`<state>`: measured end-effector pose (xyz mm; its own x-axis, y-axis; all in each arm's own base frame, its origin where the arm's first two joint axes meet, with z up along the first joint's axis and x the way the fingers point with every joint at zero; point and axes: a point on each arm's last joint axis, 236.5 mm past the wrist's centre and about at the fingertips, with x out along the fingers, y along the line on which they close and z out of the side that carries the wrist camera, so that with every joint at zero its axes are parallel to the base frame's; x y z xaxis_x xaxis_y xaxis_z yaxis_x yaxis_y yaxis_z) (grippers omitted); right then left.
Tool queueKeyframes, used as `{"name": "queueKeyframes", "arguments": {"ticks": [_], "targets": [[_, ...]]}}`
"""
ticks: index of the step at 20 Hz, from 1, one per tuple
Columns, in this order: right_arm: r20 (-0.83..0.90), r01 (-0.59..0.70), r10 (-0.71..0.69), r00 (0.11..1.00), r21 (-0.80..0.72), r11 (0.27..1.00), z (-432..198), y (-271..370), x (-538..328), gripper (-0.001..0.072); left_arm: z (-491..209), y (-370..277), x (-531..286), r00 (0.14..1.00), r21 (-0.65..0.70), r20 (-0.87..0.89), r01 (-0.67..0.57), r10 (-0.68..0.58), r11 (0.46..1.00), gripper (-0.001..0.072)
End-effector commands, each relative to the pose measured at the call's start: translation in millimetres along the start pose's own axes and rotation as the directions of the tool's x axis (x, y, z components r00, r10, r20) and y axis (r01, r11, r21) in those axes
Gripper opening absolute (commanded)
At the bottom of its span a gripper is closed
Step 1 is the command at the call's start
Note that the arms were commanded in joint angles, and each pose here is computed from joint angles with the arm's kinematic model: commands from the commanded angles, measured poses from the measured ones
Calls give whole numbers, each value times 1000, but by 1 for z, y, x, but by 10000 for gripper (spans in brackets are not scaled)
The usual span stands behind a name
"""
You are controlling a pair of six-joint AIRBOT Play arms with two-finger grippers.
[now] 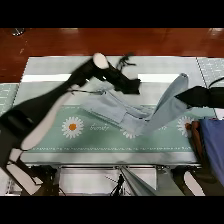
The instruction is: Fold the shirts.
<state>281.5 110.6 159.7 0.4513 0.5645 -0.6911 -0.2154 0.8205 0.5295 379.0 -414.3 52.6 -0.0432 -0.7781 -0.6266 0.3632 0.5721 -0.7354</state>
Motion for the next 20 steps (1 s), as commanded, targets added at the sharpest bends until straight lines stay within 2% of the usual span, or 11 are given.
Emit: {"name": "queueKeyframes", "arguments": {"ticks": [1, 4, 6, 9, 13, 14, 16, 18, 20], "targets": [[-30, -106, 105, 994, -50, 993, 23, 47, 36, 24, 30, 43, -144, 969, -25, 198, -143, 145, 989, 22], [-89, -193, 184, 979, -115, 974, 36, 99, 94, 24, 8, 44, -267, 859, -18, 435, -290, 268, 957, 22], [-146, -236, 216, 965, -133, 963, 33, 131, 143, 24, -29, 33, -318, 772, -27, 553, -360, 313, 933, 22], [-207, -267, 233, 950, -152, 952, 23, 162, 222, 25, -96, 21, -335, 695, -51, 637, -394, 334, 918, 23], [-269, -250, 221, 937, -76, 965, 3, 162, 306, 25, -160, 35, -304, 681, -110, 650, -355, 337, 928, 22], [-282, -250, 229, 931, -40, 967, -2, 160, 320, 68, -169, 43, -296, 681, -131, 648, -342, 342, 930, 23], [-304, -259, 253, 918, 22, 966, -10, 155, 334, 640, -177, 61, -283, 685, -168, 635, -328, 357, 930, 23], [-327, -259, 255, 910, 32, 965, 3, 144, 314, 619, -177, 74, -275, 690, -195, 621, -322, 371, 926, 23], [-382, -265, 252, 889, 20, 964, 26, 121, 256, 618, -172, 81, -274, 690, -212, 617, -319, 379, 924, 23]]}}
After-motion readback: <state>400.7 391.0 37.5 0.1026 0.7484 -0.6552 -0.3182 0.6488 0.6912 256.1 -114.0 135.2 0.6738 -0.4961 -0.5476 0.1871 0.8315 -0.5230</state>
